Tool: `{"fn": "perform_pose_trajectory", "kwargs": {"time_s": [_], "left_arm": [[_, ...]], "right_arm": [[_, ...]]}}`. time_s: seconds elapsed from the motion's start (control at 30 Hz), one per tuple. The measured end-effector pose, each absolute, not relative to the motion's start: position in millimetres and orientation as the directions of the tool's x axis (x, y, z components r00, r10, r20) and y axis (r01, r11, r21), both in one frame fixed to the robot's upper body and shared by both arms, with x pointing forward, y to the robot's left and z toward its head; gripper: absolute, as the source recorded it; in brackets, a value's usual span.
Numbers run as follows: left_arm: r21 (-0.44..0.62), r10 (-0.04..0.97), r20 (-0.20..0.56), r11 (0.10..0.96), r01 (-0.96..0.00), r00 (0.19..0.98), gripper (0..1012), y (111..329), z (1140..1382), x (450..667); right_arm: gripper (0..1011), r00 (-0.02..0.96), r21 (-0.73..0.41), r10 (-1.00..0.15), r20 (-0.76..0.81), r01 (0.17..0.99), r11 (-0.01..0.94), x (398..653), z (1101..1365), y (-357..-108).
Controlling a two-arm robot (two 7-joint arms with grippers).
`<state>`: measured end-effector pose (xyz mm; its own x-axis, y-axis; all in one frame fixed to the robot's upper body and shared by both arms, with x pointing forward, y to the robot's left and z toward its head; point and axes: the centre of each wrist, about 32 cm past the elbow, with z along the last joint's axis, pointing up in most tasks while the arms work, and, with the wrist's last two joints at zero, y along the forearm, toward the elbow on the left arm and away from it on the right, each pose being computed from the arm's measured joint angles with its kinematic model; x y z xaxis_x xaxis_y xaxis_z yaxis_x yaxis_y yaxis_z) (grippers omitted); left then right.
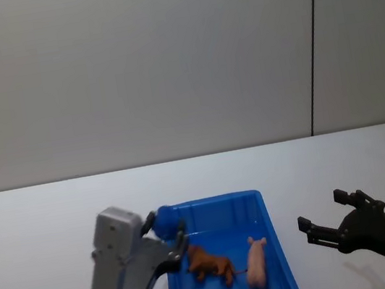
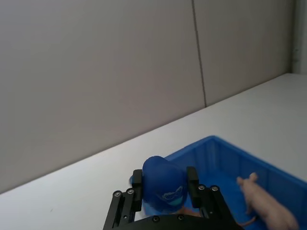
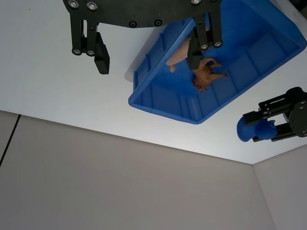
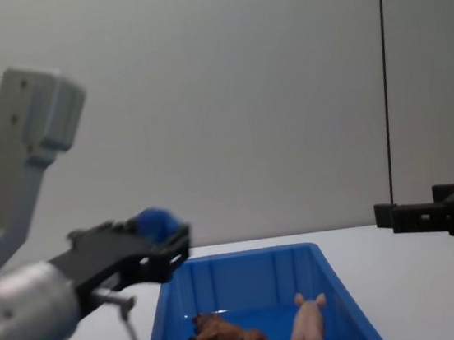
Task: Pick up the two dolls from the table and place them into the box.
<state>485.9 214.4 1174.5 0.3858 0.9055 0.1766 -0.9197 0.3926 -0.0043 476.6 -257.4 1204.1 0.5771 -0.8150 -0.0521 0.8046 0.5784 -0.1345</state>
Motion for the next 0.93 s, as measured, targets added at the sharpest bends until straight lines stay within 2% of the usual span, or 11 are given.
{"fn": "perform_pose_trajectory", "kwargs": {"time_s": [0.23,0.3,0.33,0.43,0.53,0.93], "left_arm": [[-0.033,0.869,0.181,0.473,-0.88,0.46,741,197,1183,497],[-0.039,0.856,0.18,0.499,-0.866,0.485,773,191,1185,500],[-0.043,0.846,0.179,0.516,-0.855,0.502,835,187,1186,503],[-0.049,0.832,0.179,0.541,-0.839,0.526,891,181,1188,506],[-0.057,0.82,0.179,0.56,-0.826,0.544,1000,179,1189,508],[-0.08,0.796,0.183,0.597,-0.799,0.577,1001,177,1194,510]], "right_arm": [[1001,0.577,-0.135,-0.815,-0.052,0.805,0.578,477,1204,-257],[1001,0.577,-0.135,-0.815,-0.052,0.805,0.578,477,1204,-257],[1001,0.577,-0.135,-0.815,-0.052,0.805,0.578,477,1204,-257],[1001,0.577,-0.135,-0.815,-0.052,0.805,0.578,477,1204,-257],[1001,0.577,-0.135,-0.815,-0.052,0.805,0.578,477,1204,-257],[1001,0.577,-0.135,-0.815,-0.052,0.805,0.578,477,1204,-257]]}}
